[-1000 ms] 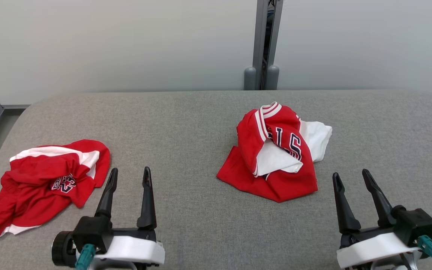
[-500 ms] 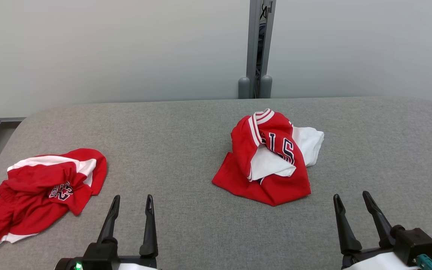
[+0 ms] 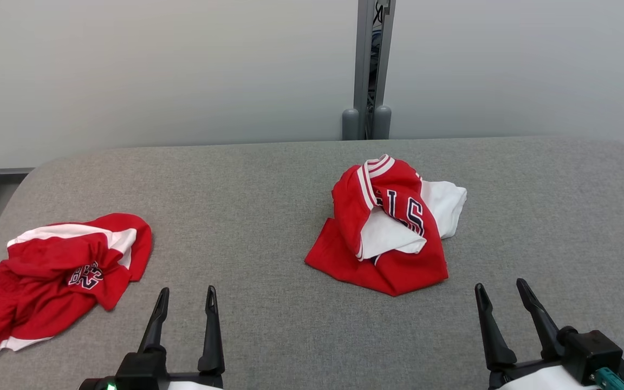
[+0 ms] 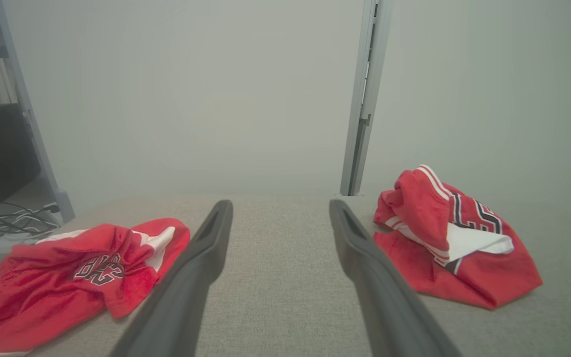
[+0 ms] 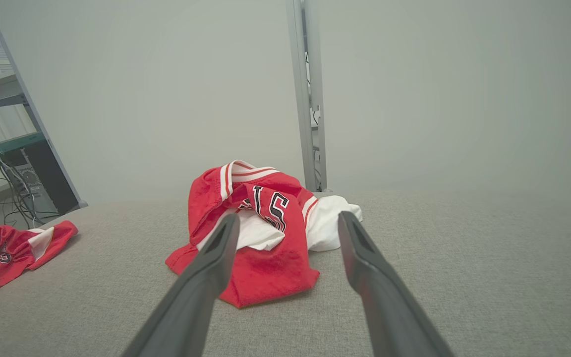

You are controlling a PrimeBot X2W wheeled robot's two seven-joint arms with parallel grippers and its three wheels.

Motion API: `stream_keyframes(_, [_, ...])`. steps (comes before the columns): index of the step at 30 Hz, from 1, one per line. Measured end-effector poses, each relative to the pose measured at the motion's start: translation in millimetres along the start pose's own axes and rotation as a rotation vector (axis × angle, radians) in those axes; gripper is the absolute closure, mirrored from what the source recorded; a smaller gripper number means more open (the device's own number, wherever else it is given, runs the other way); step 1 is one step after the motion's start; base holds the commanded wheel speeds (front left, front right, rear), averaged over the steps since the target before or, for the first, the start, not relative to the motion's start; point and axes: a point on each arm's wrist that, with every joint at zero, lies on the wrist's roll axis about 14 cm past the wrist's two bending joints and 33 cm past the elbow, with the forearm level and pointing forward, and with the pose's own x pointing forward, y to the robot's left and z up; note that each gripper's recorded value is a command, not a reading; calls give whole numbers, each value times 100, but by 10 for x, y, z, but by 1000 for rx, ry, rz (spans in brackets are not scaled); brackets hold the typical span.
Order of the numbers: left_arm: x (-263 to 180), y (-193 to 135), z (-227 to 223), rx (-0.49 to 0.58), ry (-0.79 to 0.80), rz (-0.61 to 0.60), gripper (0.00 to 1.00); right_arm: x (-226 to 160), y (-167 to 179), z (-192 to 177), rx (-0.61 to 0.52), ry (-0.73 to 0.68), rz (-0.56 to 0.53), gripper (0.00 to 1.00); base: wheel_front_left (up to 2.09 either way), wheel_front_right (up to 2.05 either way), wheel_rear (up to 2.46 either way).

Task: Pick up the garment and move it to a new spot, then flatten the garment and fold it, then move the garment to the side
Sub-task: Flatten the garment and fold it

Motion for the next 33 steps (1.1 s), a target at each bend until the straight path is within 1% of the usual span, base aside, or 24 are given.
stream_keyframes(10, [-23,-4,-83,-3,27,-3,0,27,19,0,4,0,7,0,0,0,0])
stream_keyframes(15, [-35,-139,-319,-60,110,-52,0,46,-11,13,9,-5,-1,0,0,0,0])
stream_keyframes(20, [151,-430,-297,-163,117,-147,0,52,-58,-10,10,2,-16,0,0,0,0])
stream_keyframes(23, [227,-593,-354,-202,144,-195,0,68,-100,-7,7,1,-27,0,0,0,0])
stream_keyframes(24, [261,-735,-429,-214,175,-243,0,72,-132,-11,6,3,-37,0,0,0,0])
stream_keyframes(28, [298,-1056,-599,-240,247,-344,0,91,-205,-38,0,11,-56,0,0,0,0])
stream_keyframes(33, [427,-1448,-650,-258,281,-468,0,152,-298,-70,-4,20,-78,0,0,0,0])
